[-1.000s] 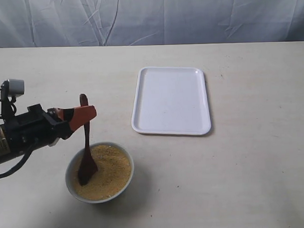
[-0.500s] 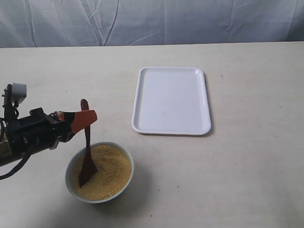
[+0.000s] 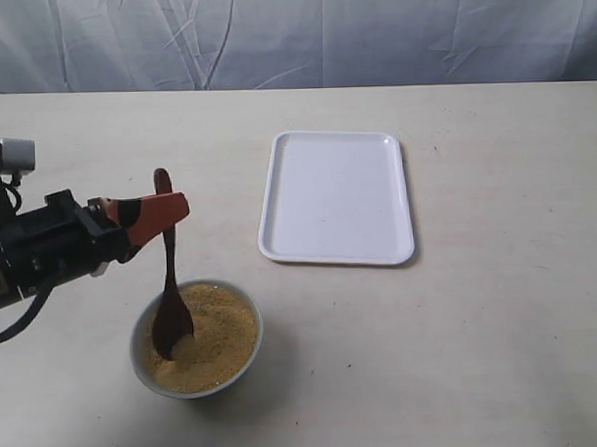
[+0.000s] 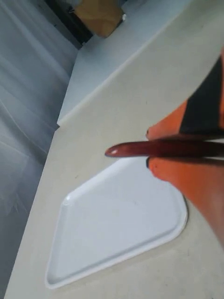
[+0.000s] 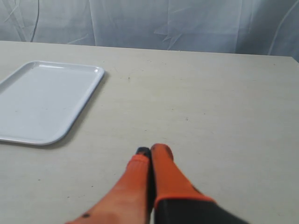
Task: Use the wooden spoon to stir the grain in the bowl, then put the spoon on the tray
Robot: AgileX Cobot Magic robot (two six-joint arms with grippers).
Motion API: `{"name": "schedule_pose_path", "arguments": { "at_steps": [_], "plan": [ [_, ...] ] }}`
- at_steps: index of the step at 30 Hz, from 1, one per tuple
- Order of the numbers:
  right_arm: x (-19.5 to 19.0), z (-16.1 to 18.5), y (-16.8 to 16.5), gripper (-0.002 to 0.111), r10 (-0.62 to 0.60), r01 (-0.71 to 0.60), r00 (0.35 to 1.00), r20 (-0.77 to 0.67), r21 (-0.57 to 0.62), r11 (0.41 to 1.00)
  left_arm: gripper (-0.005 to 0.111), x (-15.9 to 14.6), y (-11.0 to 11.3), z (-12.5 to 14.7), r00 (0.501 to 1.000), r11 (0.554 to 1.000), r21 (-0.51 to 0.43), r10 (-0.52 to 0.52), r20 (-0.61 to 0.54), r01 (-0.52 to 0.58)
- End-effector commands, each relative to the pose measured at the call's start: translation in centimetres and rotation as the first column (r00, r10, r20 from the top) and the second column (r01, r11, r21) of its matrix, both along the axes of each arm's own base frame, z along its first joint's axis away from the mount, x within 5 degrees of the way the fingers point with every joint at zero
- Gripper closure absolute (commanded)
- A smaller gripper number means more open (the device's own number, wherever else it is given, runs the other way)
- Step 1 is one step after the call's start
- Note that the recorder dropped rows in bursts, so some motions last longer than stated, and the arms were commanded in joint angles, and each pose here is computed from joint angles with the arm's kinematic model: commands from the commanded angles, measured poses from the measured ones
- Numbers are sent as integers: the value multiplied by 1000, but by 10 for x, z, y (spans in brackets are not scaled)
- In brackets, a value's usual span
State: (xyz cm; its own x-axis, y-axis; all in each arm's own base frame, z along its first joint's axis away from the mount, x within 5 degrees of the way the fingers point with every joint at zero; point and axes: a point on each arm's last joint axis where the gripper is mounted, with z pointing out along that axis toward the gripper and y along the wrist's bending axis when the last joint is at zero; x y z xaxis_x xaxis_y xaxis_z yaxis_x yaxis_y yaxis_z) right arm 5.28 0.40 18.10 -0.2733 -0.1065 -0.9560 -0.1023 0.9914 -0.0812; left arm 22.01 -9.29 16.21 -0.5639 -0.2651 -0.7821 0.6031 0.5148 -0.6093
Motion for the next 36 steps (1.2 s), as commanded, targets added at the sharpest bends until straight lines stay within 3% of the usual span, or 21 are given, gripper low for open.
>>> {"name": "schedule_pose_path", "arguments": {
  "at_steps": [1,6,10,17,23,28,30,32,36],
  "plan": [
    [0,0,0,108,-6,6,1000,13,1,1000,107,-8,-12,10,990,996,44,-76,121,71],
    [0,0,0,108,-6,6,1000,13,1,1000,107,-13,-19,18,965,991,95,-118,236,98],
    [0,0,0,108,-6,6,1000,13,1,1000,107,-11,-19,29,956,994,82,-97,278,77],
    [0,0,0,108,-6,6,1000,13,1,1000,107,-6,-23,49,918,987,106,-151,367,120],
    [0,0,0,108,-6,6,1000,13,1,1000,107,-2,-21,43,943,983,159,-135,305,89],
    [0,0,0,108,-6,6,1000,13,1,1000,107,6,-24,58,983,994,-42,-97,157,104],
    [0,0,0,108,-6,6,1000,13,1,1000,107,20,-27,72,991,991,-74,-101,90,108],
    [0,0,0,108,-6,6,1000,13,1,1000,107,35,-35,86,993,993,-22,-112,23,113],
    [0,0,0,108,-6,6,1000,13,1,1000,107,61,-56,105,999,987,160,14,-45,-7]
  ]
}}
